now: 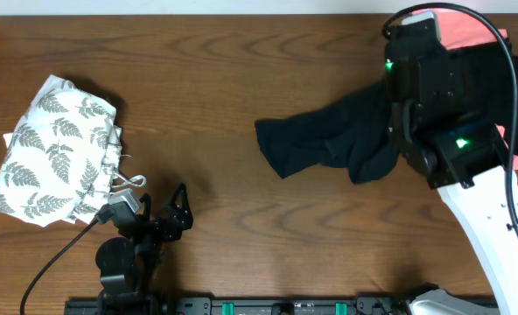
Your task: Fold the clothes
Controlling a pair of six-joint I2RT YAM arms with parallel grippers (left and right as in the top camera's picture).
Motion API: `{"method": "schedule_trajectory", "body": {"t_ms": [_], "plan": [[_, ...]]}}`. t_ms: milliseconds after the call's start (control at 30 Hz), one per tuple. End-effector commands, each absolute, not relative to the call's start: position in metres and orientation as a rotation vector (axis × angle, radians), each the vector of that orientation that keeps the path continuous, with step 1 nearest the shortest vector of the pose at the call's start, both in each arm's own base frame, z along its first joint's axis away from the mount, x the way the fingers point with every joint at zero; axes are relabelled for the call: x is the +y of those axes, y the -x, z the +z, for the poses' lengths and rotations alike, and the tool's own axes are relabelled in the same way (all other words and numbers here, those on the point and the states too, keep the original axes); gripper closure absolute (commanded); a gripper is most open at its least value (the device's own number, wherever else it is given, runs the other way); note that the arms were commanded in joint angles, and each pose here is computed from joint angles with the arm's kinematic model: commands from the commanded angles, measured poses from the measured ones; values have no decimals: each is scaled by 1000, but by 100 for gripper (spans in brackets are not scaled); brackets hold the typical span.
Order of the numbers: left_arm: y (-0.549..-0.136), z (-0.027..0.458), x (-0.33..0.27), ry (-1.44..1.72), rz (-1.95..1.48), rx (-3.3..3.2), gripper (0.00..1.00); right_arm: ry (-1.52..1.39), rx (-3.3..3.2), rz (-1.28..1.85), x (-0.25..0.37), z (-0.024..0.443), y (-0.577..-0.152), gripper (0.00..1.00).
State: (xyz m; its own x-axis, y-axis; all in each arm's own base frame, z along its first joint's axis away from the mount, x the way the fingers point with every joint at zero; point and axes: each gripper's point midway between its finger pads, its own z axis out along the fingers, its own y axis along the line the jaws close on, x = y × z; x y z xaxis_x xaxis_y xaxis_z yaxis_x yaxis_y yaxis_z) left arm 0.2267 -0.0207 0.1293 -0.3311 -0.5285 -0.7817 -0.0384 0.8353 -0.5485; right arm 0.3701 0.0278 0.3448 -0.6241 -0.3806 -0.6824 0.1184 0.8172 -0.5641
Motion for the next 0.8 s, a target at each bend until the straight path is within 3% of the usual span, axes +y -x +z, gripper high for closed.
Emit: {"method": "schedule_trajectory", "body": {"t_ms": [0,233,467,633,767], "plan": [[-225,117,-23,436,-536,1900,2,156,2179,-690,29,331,-371,23],[-225,112,-23,445,-535,1922,2,111,2342,-617,38,286,-367,17],[-224,110,-23,446,-540,1931,2,-137,2335,-927,-25,282,-357,32],[-224,110,-24,445,-542,1932,2,-325,2314,-949,-57,284,-351,13],[-224,110,-24,445,-542,1932,2,-344,2369,-855,-57,273,-353,10]]}}
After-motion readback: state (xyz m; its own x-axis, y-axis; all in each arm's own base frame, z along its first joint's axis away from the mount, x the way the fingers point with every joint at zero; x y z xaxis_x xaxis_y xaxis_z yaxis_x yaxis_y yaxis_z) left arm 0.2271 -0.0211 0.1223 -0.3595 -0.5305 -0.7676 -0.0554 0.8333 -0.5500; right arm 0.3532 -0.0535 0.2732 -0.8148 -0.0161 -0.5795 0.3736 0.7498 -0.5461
